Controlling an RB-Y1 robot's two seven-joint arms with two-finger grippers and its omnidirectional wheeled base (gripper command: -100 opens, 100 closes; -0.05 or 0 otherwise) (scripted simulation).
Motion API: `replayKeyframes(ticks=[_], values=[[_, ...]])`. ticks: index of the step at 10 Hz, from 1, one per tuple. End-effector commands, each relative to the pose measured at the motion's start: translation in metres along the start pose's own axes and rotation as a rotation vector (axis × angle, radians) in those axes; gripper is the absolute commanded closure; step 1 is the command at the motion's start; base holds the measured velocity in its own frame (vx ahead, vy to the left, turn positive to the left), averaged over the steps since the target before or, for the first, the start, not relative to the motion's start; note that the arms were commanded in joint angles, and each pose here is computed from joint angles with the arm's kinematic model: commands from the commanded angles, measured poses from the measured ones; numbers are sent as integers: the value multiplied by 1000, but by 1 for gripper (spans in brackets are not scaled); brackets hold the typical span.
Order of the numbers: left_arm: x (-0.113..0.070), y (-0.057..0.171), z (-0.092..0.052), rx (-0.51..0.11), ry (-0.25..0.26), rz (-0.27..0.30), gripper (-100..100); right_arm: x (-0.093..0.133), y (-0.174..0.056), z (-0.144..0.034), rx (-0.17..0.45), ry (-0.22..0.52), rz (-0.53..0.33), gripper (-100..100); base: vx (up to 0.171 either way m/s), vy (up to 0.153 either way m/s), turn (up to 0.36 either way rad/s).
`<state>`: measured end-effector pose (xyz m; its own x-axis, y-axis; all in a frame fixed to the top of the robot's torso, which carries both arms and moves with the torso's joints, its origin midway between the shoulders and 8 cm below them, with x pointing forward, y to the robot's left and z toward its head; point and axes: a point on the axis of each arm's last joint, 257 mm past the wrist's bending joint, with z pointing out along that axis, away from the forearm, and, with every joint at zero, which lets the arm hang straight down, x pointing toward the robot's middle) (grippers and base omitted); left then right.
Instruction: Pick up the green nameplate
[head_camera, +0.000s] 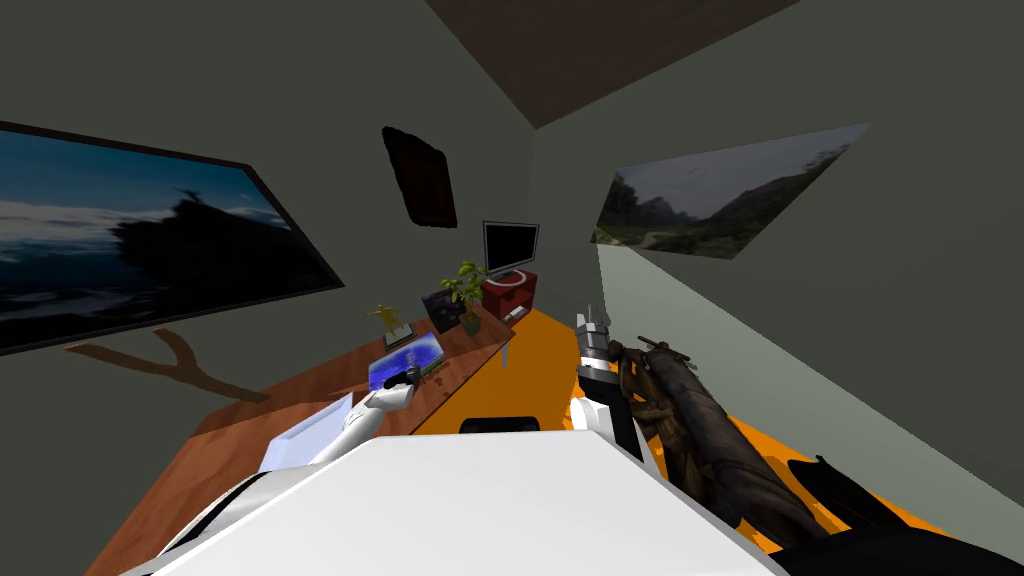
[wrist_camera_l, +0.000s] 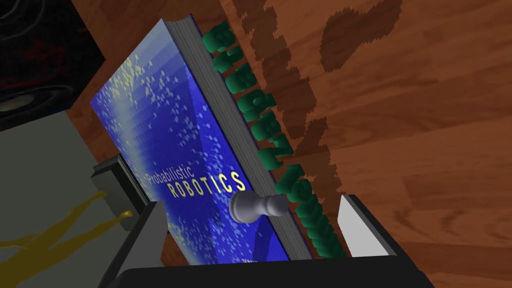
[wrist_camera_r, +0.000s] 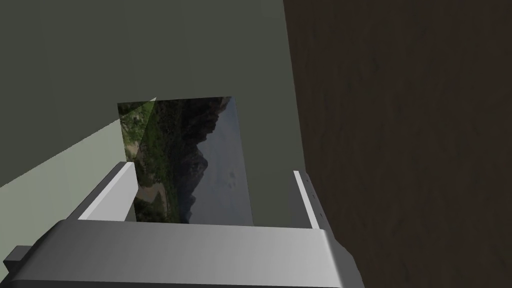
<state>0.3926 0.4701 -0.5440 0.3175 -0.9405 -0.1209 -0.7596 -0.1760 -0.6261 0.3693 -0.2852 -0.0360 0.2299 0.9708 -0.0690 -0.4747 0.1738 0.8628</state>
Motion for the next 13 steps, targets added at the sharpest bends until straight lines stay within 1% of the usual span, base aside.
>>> replayKeyframes(ticks=[1,3,6,8,9,11,12,13], values=[[-9,17,2,-55,-19,-9,-100,0,0,0,0,0,0,0,21,24,-99],[-9,17,2,-55,-19,-9,-100,0,0,0,0,0,0,0,8,16,-5],[-25,30,3,-116,-48,-22,-100,0,0,0,0,0,0,0,10,21,-76],[-34,34,3,-140,-63,-27,-100,0,0,0,0,0,0,0,13,33,-69],[-42,35,3,-153,-76,-31,-100,0,0,0,0,0,0,0,11,44,-121],[-39,35,3,-152,-74,-32,-100,0,0,0,0,0,0,0,5,32,-17],[-40,35,3,-152,-74,-31,0,0,0,0,0,0,0,0,0,0,0],[-38,48,3,-151,-72,-27,-100,0,0,0,0,0,0,0,68,25,39]])
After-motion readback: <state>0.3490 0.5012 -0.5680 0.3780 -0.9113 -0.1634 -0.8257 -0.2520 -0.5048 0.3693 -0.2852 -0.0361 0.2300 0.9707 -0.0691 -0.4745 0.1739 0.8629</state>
